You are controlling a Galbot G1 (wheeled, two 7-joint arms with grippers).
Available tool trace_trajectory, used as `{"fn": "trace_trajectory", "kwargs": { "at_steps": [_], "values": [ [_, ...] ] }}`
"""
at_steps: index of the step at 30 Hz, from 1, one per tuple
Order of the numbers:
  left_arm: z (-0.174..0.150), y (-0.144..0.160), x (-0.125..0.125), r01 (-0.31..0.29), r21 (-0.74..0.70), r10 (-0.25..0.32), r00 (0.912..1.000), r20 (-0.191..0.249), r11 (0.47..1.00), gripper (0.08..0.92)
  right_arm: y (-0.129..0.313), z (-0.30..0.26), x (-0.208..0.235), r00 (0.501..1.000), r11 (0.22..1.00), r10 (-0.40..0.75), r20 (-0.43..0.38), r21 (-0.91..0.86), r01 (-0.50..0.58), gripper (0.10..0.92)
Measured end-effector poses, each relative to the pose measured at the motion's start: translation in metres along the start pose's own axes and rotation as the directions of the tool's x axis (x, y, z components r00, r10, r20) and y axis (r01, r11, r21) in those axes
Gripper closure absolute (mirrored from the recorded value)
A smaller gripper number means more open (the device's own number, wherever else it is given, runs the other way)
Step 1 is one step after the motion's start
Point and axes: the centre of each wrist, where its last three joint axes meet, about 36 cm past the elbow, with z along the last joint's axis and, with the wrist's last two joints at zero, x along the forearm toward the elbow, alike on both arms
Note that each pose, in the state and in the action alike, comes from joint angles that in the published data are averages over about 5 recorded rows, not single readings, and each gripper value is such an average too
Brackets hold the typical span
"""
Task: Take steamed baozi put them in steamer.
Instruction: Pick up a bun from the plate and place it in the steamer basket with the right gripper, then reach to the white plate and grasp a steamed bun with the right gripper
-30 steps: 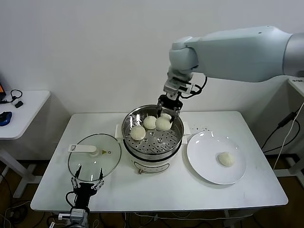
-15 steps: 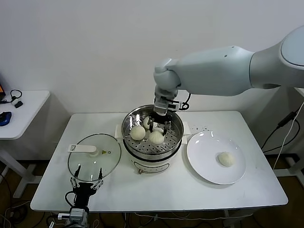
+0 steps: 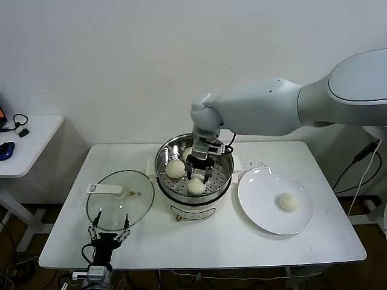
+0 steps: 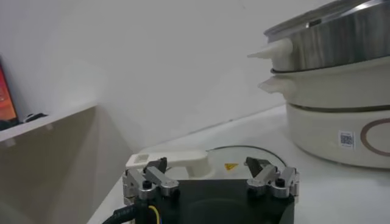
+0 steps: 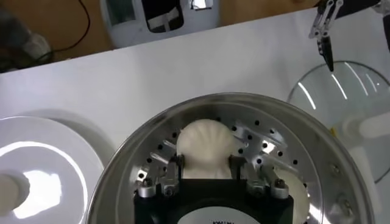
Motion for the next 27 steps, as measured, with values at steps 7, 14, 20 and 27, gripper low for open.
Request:
{"fn": "trace_trajectory", "kwargs": {
  "at_steps": [7,14,20,27],
  "values": [
    [0.0,0.0,0.0,0.0,0.0,0.0,1.0,0.001,1.0,0.177,-0.002,0.002,-0.007,1.0,1.0,0.002,0.005,-0.002,-0.002,0.481],
    [-0.001,-0.001,0.0,-0.001,0.001,0.001,1.0,0.003,1.0,0.177,-0.005,0.004,-0.006,1.0,1.0,0.019,0.007,0.002,-0.019,0.316],
    [-0.001,-0.001,0.0,-0.003,0.001,0.003,1.0,0.005,1.0,0.177,-0.002,0.006,-0.001,1.0,1.0,0.019,0.017,0.002,-0.019,0.207],
    [-0.003,-0.003,0.001,-0.007,0.0,0.007,0.9999,0.008,1.0,0.177,0.006,0.011,0.011,1.0,1.0,0.007,0.016,-0.008,-0.007,0.199]
  ]
}}
